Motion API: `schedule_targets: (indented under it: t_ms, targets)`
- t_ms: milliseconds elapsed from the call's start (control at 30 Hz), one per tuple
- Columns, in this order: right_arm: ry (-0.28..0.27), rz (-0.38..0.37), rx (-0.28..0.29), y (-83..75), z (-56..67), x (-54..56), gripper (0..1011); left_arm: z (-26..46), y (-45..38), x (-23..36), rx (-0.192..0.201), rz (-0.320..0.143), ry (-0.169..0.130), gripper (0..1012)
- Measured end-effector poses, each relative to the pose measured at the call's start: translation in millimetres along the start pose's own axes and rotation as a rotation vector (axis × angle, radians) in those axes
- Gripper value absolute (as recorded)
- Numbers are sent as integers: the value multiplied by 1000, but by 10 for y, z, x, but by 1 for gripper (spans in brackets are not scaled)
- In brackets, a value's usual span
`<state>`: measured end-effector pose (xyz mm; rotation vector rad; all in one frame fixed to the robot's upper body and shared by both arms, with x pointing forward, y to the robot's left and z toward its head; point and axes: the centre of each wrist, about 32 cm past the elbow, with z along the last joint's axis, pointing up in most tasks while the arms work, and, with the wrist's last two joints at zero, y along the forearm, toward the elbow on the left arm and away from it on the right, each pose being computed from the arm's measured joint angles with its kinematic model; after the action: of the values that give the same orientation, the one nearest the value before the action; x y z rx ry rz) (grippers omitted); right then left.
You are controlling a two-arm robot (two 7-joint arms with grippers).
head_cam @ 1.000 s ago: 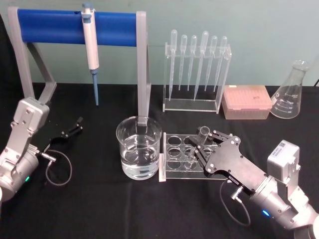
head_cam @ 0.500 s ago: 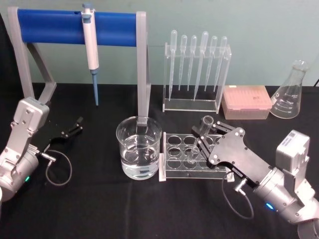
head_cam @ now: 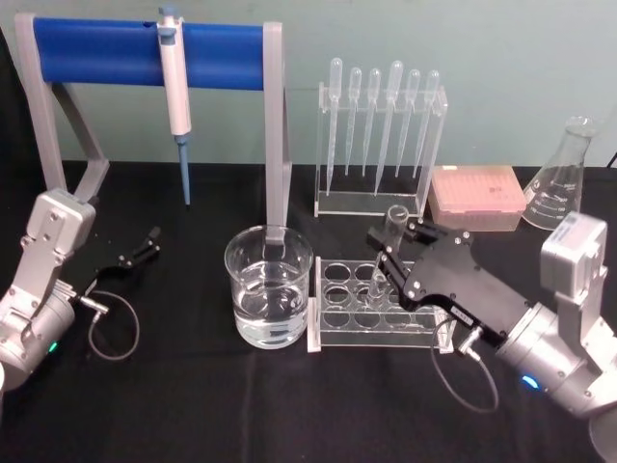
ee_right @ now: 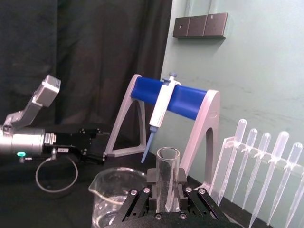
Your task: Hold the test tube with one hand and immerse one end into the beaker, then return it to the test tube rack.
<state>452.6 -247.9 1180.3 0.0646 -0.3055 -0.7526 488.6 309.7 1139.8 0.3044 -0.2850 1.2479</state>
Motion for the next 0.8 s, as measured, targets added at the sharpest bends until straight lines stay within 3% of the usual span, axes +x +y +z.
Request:
schedule_targets:
  t_ms: [233, 433, 800]
  targets:
    - [27, -8, -1, 27, 168, 95, 241, 0, 0, 0, 0, 0, 0, 1000]
    - [85, -16, -13, 44, 332, 224, 241, 0, 0, 0, 0, 0, 0, 1000]
    - [116, 28, -62, 166, 488, 444, 241, 0, 0, 0, 0, 0, 0, 1000]
